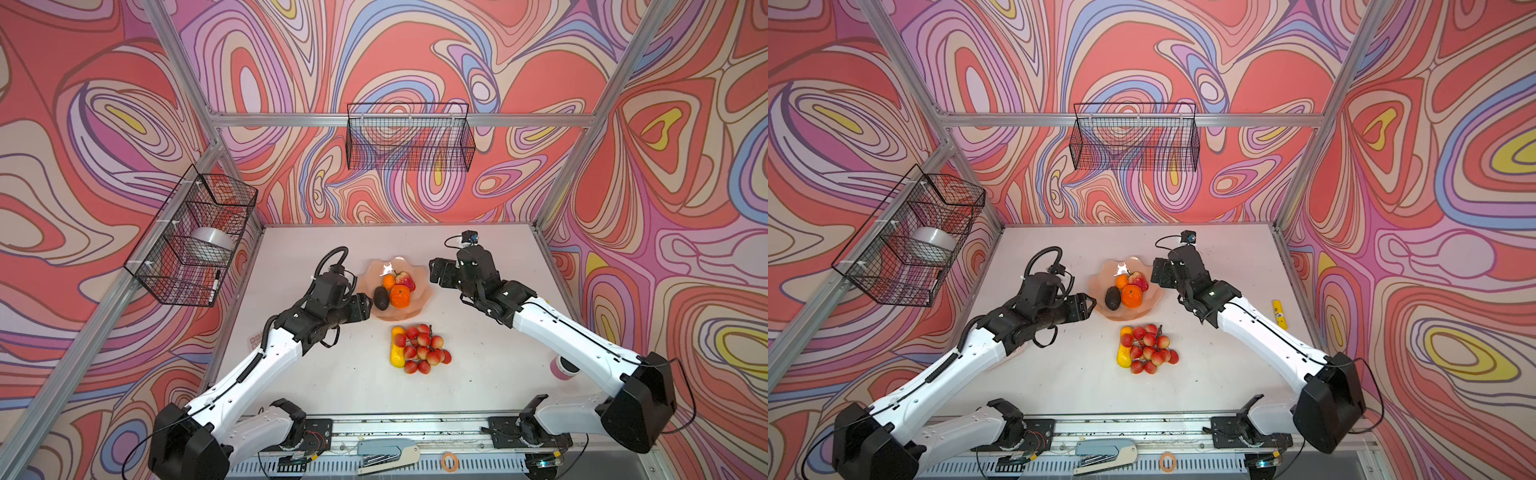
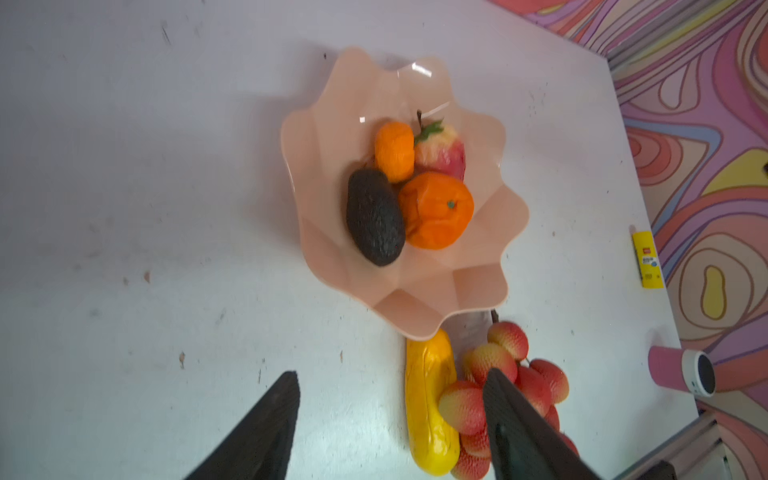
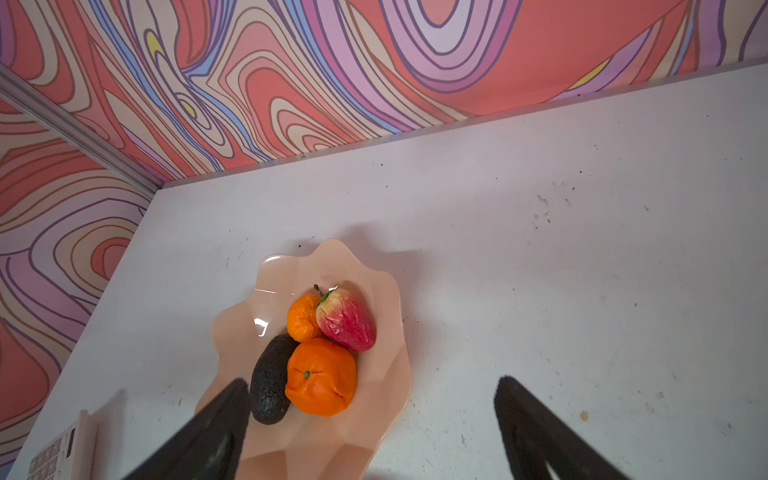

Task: Place and organize the fake fruits in the fruit bowl
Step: 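Grasp the yellow mango-like fruit with the left gripper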

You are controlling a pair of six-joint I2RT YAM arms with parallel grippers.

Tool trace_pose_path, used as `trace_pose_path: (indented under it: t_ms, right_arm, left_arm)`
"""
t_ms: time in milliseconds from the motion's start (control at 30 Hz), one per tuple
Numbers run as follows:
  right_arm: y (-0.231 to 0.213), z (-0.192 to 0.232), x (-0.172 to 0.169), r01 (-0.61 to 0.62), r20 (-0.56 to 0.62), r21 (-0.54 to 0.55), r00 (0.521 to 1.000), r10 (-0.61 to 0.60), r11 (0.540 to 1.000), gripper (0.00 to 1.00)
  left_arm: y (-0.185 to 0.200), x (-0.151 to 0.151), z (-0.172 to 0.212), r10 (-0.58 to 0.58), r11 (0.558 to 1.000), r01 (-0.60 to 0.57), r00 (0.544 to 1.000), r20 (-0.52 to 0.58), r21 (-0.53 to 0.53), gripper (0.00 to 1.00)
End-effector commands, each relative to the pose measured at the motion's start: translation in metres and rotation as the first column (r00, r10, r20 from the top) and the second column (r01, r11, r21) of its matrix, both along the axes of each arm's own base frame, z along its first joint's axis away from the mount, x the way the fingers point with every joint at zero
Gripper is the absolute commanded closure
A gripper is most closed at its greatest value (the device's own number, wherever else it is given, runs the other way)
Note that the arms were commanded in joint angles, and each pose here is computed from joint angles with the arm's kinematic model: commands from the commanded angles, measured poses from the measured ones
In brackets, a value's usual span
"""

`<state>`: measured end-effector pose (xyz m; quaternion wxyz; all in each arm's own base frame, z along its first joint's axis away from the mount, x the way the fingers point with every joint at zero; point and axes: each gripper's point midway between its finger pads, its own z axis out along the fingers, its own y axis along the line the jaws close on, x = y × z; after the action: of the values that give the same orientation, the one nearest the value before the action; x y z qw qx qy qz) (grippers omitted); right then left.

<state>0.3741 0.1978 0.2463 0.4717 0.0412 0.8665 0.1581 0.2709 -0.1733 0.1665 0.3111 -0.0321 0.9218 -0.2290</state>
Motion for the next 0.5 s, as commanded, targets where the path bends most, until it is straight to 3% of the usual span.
trace_pose_path:
  t_ms: [0,100,233,467]
  right_arm:
    - [0.005,0.012,0.013,-0.001,0.038,0.019,0.999,0.000,1.000,0.03]
    - [0.012,0.010,0.016,-0.021,0.040,0.046,0.999,0.020,0.999,0.03]
    - [0.015,0.003,0.017,-0.023,0.028,0.062,0.999,0.022,0.998,0.02]
    - [0.011,-0.003,0.015,-0.015,0.021,0.059,1.000,0.014,0.998,0.03]
  left_arm:
    - [-0.018,-0.032,-0.023,-0.052,0.999,0.051,0.996,-0.073,-0.018,0.30]
    - [-0.029,-0.053,-0.042,-0.087,0.996,0.083,0.987,-0.135,-0.032,0.30]
    - [-0.039,-0.068,-0.054,-0.135,0.991,0.132,0.982,-0.136,-0.026,0.30]
    - [-0.058,-0.069,-0.073,-0.185,0.983,0.182,0.966,-0.182,-0.033,0.30]
